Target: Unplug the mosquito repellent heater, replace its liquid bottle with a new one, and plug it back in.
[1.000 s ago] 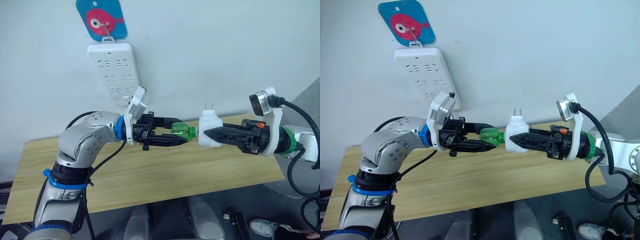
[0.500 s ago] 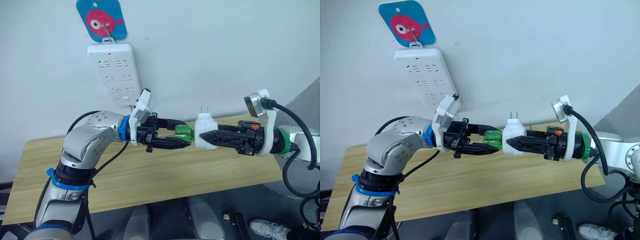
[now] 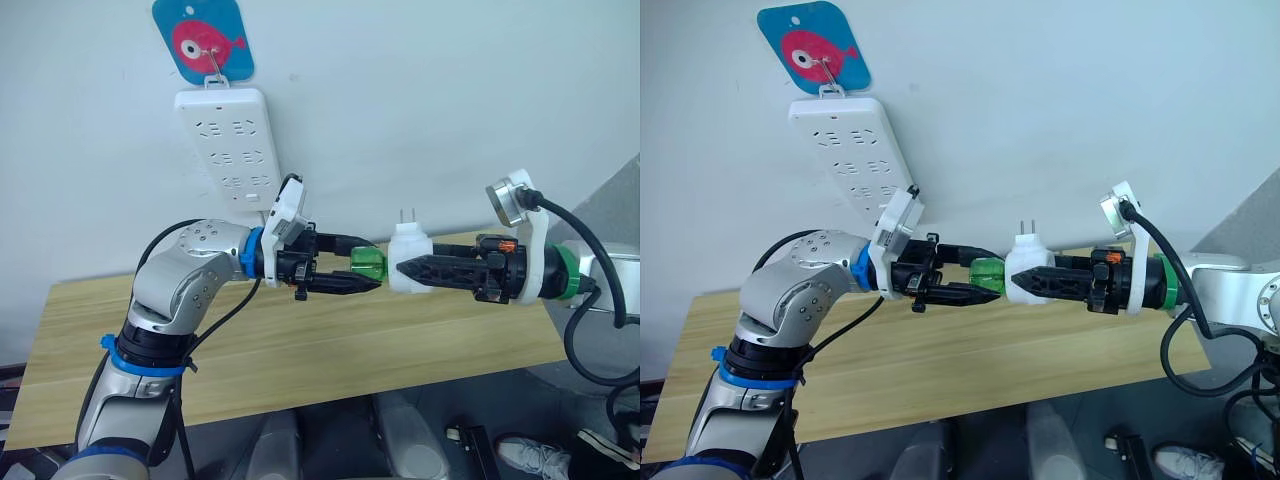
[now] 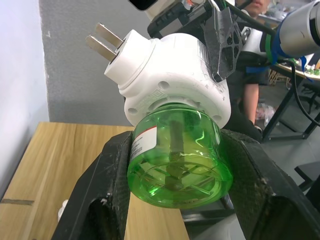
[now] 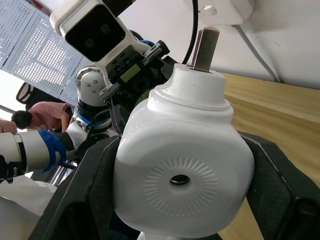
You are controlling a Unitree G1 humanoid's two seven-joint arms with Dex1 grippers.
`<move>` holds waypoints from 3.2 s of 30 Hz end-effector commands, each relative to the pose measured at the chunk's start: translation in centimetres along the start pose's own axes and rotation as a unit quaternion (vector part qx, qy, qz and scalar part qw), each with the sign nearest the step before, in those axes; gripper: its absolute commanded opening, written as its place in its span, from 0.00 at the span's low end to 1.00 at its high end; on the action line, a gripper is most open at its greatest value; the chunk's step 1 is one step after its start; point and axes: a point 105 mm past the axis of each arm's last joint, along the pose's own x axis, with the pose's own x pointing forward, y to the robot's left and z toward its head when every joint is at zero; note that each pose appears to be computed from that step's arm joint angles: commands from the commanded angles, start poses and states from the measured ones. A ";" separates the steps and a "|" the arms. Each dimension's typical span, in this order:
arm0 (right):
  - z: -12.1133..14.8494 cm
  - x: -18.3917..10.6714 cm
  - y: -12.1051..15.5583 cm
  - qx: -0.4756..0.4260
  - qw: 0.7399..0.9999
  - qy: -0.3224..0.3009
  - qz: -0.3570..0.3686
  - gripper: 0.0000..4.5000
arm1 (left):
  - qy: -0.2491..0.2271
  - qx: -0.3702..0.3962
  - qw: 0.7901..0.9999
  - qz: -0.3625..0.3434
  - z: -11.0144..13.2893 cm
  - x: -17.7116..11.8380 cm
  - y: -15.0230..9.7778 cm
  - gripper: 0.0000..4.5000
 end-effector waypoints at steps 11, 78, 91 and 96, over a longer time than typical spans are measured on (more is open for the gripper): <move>0.0 -0.6 0.6 0.009 1.000 -0.002 0.026 1.00 | -0.043 0.001 0.998 -0.038 1.0 0.9 -1.5 0.50; -0.7 0.0 0.4 -0.134 0.990 0.011 0.050 0.00 | -0.060 -0.116 0.991 0.017 0.9 -2.5 0.7 0.50; -0.4 -0.5 2.2 -0.123 0.990 0.026 0.066 0.00 | -0.052 -0.087 0.994 0.032 0.2 -2.1 1.3 0.50; 0.5 -0.4 2.9 -0.119 0.990 0.011 0.074 0.00 | -0.048 -0.082 0.995 0.024 -0.2 -1.7 1.1 0.50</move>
